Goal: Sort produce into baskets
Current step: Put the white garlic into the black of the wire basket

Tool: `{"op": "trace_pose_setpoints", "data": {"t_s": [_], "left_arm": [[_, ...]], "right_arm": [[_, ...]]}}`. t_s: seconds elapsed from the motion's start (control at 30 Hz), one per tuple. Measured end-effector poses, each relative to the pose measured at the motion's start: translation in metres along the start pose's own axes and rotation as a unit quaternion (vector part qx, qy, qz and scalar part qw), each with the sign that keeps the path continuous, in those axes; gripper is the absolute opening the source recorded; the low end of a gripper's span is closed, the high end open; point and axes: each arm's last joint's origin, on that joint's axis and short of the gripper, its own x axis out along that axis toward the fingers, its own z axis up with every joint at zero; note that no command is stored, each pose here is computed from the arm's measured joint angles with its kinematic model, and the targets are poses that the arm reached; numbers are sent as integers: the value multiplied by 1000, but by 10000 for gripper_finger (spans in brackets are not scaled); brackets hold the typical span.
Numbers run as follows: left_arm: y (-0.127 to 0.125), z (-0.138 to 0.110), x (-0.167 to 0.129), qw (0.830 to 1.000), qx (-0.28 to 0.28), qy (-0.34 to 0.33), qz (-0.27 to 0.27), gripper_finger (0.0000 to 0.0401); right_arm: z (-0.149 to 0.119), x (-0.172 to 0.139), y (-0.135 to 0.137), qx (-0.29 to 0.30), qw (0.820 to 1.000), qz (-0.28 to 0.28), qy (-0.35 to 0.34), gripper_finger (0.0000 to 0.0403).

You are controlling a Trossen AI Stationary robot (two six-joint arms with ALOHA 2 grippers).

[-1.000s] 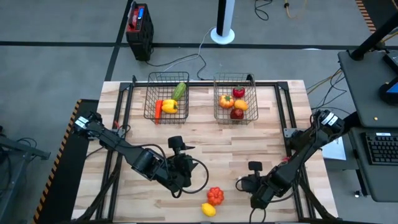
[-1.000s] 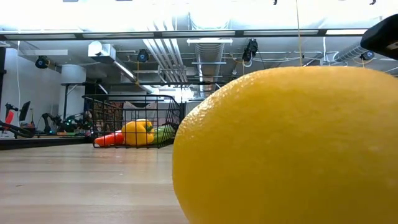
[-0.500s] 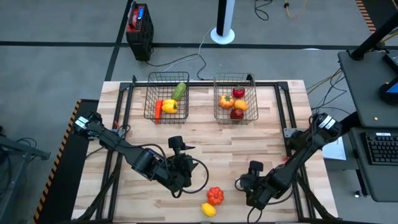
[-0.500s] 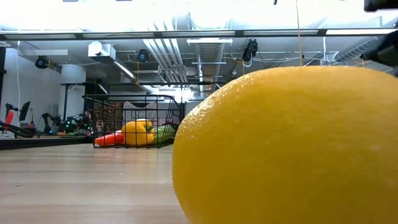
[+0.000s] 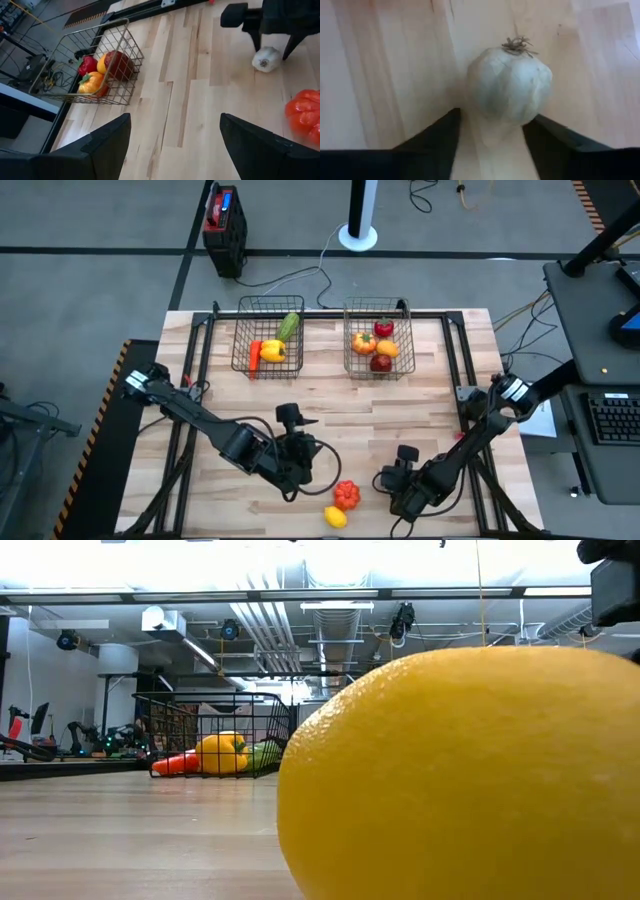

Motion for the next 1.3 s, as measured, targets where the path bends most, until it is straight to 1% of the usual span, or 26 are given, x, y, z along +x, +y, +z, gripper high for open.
{"op": "trace_pose_setpoints", "data": {"t_s": [0.1,0.2,0.27,0.33,0.4,0.47,0.57,0.7,0.77,0.83,0.9,1.03,1.17,1.3], "left_arm": [[-10,-2,10,1000,13,3,-3,288],[-22,-6,19,999,36,8,-23,288],[-28,-6,24,998,45,6,-42,288],[-32,-4,25,997,52,-2,-56,288],[-34,-2,26,996,56,-13,-61,288],[-34,0,26,996,60,-22,-64,288],[-37,6,27,994,62,-56,-75,288],[-44,10,31,983,67,-113,-127,288],[-45,11,33,980,57,-136,-131,288],[-43,12,35,980,50,-141,-128,288],[-40,14,37,980,41,-147,-126,288],[-37,16,41,981,34,-149,-121,288],[-35,16,43,981,32,-147,-121,288],[-35,15,45,980,34,-145,-133,288]], "right_arm": [[1,-1,-2,-1,1000,-13,-16,134],[2,-2,-4,-10,999,-24,-27,64],[2,-5,-5,-24,999,-26,-29,31],[3,-10,-6,-29,999,-24,-35,29],[5,-17,-9,-28,998,-28,-48,36],[9,-26,-11,-27,996,-30,-78,41],[15,-42,-15,-36,989,-41,-134,39],[25,-61,-19,-58,972,-66,-220,33],[30,-66,-16,-75,961,-70,-258,33],[35,-69,-12,-95,952,-67,-284,32],[41,-71,-10,-103,944,-67,-305,31],[49,-73,-9,-120,933,-75,-330,31],[54,-75,-12,-124,930,-80,-338,30],[60,-75,-15,-132,925,-89,-343,30]]}}
